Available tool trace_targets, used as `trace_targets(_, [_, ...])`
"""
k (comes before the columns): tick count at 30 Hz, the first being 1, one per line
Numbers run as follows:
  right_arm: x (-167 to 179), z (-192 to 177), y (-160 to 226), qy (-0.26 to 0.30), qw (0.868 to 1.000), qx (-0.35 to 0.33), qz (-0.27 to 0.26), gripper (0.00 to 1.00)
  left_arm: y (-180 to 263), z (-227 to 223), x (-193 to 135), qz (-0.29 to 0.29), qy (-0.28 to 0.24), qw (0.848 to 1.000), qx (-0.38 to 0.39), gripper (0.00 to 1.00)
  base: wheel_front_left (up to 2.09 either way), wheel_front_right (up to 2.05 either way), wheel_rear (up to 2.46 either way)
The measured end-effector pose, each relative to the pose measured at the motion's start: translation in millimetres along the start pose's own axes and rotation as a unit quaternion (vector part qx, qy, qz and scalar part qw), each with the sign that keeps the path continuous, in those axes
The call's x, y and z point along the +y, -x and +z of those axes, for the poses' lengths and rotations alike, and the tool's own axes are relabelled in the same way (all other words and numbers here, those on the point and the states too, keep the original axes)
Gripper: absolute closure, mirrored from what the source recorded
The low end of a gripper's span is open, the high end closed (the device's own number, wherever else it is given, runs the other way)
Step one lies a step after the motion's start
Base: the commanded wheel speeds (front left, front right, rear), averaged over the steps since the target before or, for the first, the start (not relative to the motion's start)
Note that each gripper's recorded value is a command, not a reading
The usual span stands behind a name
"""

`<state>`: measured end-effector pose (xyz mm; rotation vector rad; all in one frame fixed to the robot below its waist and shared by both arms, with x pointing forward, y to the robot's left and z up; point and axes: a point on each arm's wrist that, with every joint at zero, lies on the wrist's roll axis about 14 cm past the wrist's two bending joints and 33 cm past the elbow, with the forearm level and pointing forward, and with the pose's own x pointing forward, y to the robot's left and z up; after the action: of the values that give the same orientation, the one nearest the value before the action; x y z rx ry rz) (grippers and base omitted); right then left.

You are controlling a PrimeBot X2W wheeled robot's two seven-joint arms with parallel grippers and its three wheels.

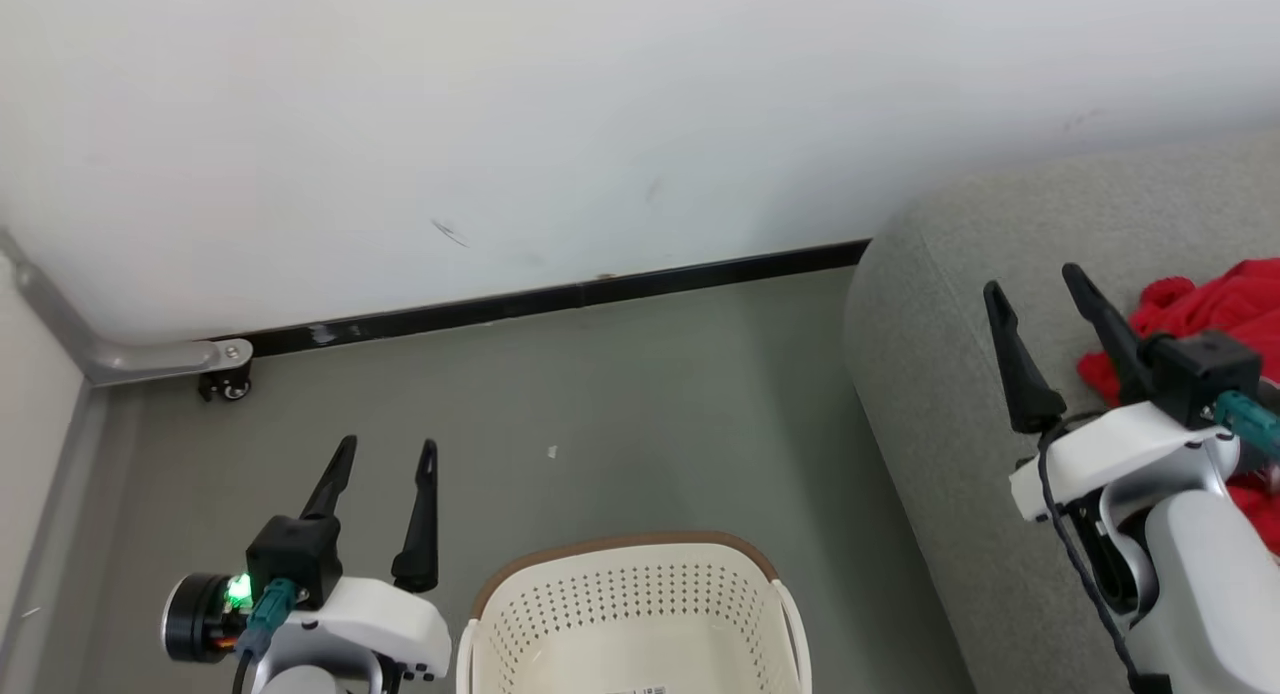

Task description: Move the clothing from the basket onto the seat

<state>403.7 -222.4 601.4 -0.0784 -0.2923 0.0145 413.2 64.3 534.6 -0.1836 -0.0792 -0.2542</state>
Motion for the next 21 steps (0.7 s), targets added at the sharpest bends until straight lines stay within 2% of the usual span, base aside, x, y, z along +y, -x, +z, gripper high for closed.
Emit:
trace_targets(11, [17,-19,24,-0.034,0.999,0.024,-0.004,0.0,29,3,39,0.078,-0.007,0.997,-0.001,0.0,0.0,0.0,0.0])
trace_targets(21, [35,-42,55,-0.055,0.997,0.061,0.005,0.0,48,12,47,0.101,-0.018,0.995,-0.017,0.0,0.0,0.0,0.0])
